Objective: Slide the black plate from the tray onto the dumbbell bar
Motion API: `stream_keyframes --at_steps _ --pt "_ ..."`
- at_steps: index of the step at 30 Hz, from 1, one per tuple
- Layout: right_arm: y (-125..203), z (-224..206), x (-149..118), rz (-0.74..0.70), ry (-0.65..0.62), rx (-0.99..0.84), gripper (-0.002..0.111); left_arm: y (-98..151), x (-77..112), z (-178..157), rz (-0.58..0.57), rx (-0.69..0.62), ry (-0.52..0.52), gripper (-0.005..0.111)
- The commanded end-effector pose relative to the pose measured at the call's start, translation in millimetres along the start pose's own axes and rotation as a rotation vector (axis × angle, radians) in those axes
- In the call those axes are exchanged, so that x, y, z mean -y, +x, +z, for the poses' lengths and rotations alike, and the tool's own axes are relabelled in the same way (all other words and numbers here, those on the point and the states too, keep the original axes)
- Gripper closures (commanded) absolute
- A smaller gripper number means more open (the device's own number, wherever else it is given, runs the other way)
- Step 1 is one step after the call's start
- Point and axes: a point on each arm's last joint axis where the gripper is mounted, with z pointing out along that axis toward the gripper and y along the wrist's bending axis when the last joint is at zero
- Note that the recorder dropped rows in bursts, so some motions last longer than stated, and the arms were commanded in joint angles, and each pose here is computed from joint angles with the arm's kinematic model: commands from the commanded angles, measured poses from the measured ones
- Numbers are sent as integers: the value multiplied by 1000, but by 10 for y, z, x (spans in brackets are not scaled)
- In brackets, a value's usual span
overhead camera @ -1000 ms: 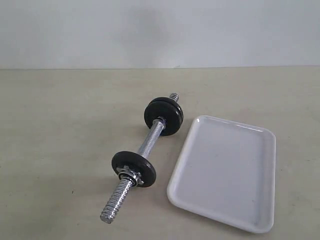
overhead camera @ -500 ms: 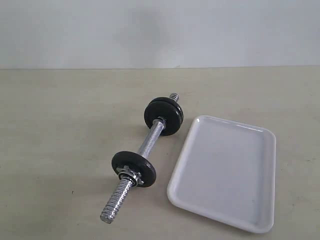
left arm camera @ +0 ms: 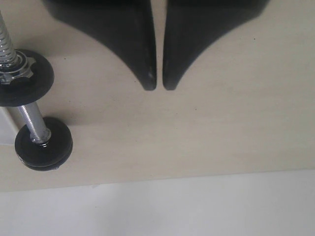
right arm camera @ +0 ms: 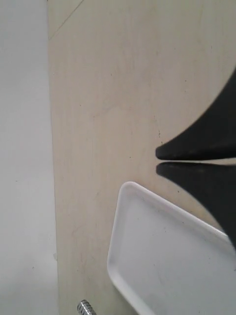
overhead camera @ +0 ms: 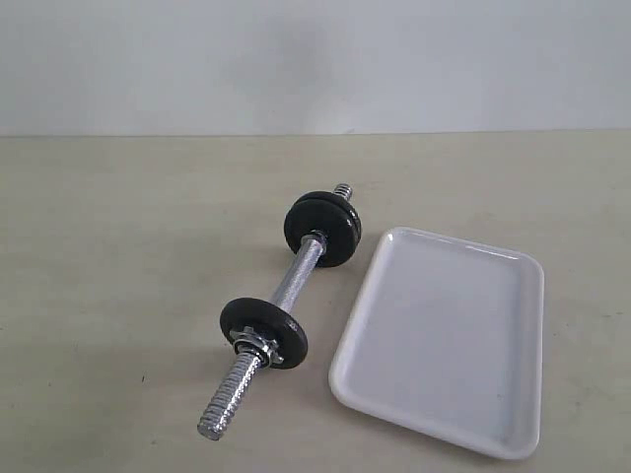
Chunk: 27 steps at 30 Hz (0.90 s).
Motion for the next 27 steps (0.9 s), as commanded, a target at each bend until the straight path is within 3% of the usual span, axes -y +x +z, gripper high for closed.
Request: stream_keyframes --at_steps 1,27 --pt "-2 -4 31 -23 35 5 109 4 -3 -3 -5 8 -3 102" --pt "7 -4 18 -44 21 -6 109 4 -3 -3 -5 7 -3 102"
